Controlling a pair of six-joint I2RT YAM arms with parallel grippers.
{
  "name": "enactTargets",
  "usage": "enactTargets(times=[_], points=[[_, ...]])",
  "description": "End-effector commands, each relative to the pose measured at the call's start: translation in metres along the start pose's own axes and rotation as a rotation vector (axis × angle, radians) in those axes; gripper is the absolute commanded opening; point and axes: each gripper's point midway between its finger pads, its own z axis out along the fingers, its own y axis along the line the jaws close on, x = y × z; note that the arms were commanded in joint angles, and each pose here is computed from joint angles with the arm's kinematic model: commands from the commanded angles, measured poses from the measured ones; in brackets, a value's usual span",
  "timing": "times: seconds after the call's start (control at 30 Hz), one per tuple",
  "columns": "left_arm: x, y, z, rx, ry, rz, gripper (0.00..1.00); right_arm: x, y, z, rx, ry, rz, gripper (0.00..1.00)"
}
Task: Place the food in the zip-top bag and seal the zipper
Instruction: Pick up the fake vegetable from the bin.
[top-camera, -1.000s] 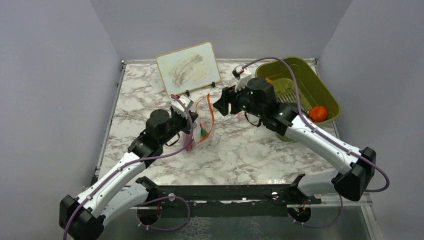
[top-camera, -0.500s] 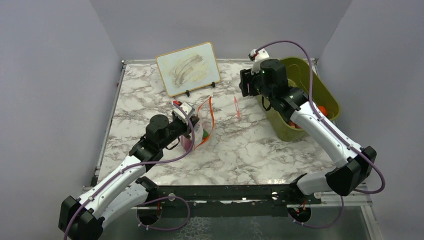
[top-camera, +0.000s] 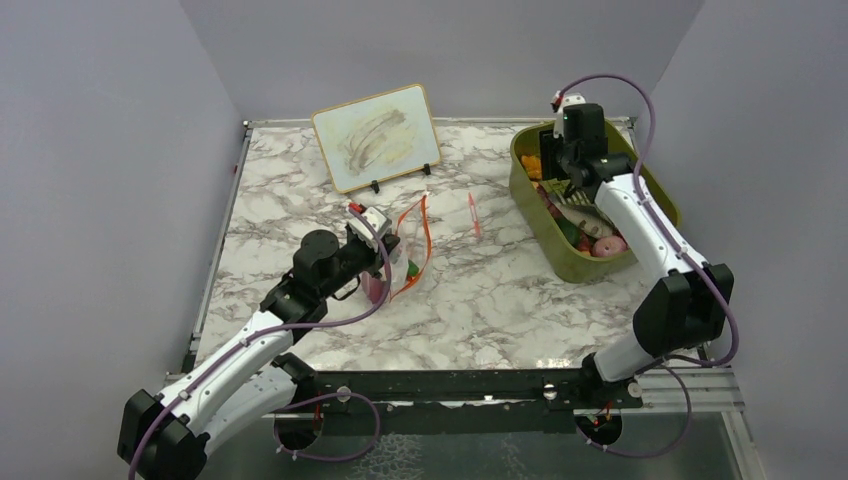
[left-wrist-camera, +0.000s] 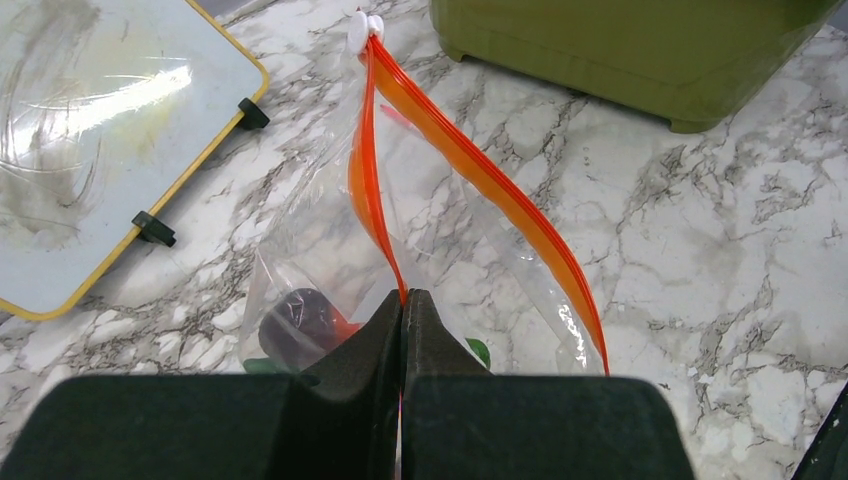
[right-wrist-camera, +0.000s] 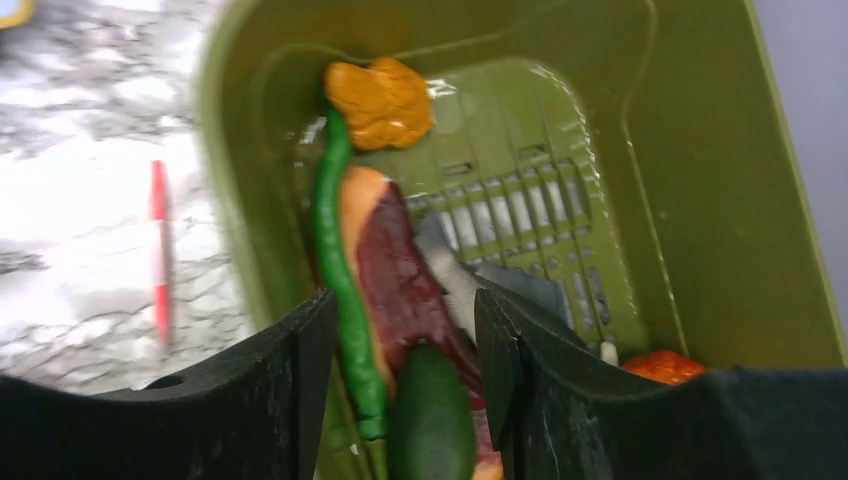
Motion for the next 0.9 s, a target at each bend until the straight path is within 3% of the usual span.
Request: enactTargets(times=[0.0, 0.2, 0.43, 0.6, 0.87], points=[[-0.003, -0.005, 0.004, 0.029, -0.017, 0.01, 0.0, 0.009, -0.031, 0.013, -0.031, 0.056, 0.053, 0.55], [0.001, -0.005, 0.008, 0.029, 0.0, 0.01, 0.0, 0.056, -0.045, 0.037, -0.11, 0.261, 0.12, 0.62], [0.008, -0.012, 0.011, 0.055, 0.023, -0.002, 0.0, 0.076, -0.04, 0.053, -0.195, 0.332, 0.121, 0.72], [0.011, -0.009, 0.012, 0.042, 0.031, 0.0, 0.0, 0.111, -0.034, 0.06, -0.233, 0.494, 0.121, 0.73], [0.02, -0.008, 0.017, 0.038, 0.065, -0.005, 0.0, 0.136, -0.035, 0.064, -0.214, 0.591, 0.108, 0.74]])
